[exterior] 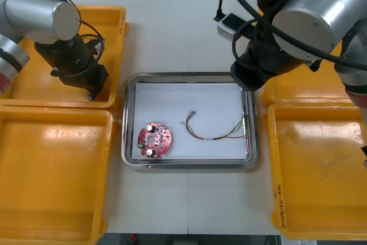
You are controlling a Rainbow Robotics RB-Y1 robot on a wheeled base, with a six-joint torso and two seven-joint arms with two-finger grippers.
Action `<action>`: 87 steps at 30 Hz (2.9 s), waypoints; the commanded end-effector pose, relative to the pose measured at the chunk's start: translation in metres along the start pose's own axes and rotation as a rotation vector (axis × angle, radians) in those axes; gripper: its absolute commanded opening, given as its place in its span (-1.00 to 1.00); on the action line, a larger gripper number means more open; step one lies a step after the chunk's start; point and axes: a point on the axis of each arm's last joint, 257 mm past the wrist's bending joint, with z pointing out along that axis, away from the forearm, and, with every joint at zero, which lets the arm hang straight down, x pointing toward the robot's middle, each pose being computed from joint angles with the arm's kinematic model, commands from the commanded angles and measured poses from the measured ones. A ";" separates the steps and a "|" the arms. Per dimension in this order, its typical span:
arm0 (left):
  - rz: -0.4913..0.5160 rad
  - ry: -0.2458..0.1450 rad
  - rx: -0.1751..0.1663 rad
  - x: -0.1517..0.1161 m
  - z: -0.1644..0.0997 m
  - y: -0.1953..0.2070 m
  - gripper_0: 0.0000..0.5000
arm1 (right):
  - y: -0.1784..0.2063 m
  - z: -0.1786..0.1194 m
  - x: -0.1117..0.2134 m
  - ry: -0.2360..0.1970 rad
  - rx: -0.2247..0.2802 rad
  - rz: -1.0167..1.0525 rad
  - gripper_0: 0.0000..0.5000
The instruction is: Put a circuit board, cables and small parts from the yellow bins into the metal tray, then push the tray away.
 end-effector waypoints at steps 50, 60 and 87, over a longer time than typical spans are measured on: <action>-0.030 -0.318 0.007 -0.026 -0.167 -0.063 -1.00 | -0.254 -0.055 0.053 0.089 0.232 0.880 1.00; -0.106 -0.299 0.022 -0.018 -0.140 -0.128 -1.00 | -0.260 -0.050 0.067 0.121 0.231 0.993 1.00; -0.146 -0.243 -0.023 0.001 -0.040 -0.172 -1.00 | -0.253 0.003 -0.004 -0.022 0.118 1.147 1.00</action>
